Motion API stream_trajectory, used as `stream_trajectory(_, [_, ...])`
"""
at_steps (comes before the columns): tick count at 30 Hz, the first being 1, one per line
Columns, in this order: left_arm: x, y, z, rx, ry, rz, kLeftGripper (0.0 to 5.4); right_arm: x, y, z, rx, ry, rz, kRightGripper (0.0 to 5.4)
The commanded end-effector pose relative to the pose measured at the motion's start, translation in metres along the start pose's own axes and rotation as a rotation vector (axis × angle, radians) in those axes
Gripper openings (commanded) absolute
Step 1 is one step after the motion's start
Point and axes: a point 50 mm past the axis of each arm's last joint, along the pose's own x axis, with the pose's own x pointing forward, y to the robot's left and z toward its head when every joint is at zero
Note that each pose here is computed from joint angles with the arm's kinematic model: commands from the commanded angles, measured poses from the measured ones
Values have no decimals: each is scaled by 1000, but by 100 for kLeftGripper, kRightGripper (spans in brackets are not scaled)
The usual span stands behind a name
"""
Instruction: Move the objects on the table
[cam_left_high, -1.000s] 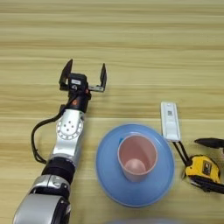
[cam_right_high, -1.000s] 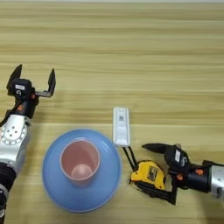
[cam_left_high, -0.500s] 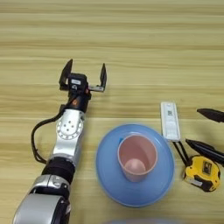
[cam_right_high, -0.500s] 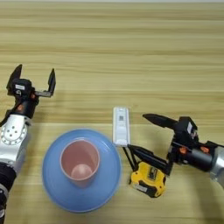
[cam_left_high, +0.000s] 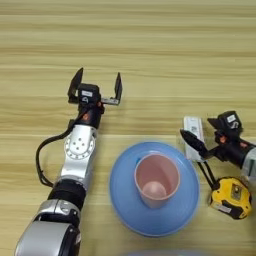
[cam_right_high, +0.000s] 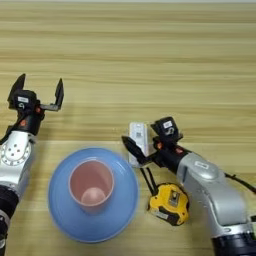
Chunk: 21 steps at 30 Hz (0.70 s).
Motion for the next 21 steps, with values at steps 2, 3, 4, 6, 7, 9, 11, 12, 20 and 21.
stream_trajectory(2, [3, -4, 2, 7, -9, -12, 540, 13, -1, -5, 1, 80, -137, 538])
stream_trajectory(3, [3, -4, 2, 7, -10, -12, 540, 15, -2, -6, -3, 96, -160, 538])
stream_trajectory(4, [4, -4, 2, 7, -10, -12, 540, 17, -3, -8, -17, 121, -191, 538])
stream_trajectory(6, [4, -4, 2, 7, -10, -12, 540, 21, -7, -10, -19, 145, -260, 538])
stream_trajectory(7, [4, -4, 2, 7, -10, -12, 540, 24, -8, -12, -6, 160, -285, 538])
stream_trajectory(9, [4, -4, 2, 7, -10, -11, 540, 27, -10, -14, 9, 188, -306, 538])
stream_trajectory(11, [4, -4, 2, 7, -11, -11, 540, 31, -10, -15, 16, 218, -323, 538])
stream_trajectory(12, [4, -4, 2, 7, -11, -11, 540, 32, -10, -16, 21, 228, -324, 538])
stream_trajectory(20, [4, -6, 3, 5, -13, -12, 540, 36, -7, -14, 5, 248, -310, 538])
stream_trajectory(21, [4, -6, 3, 5, -13, -12, 540, 36, -6, -14, 2, 251, -305, 538])
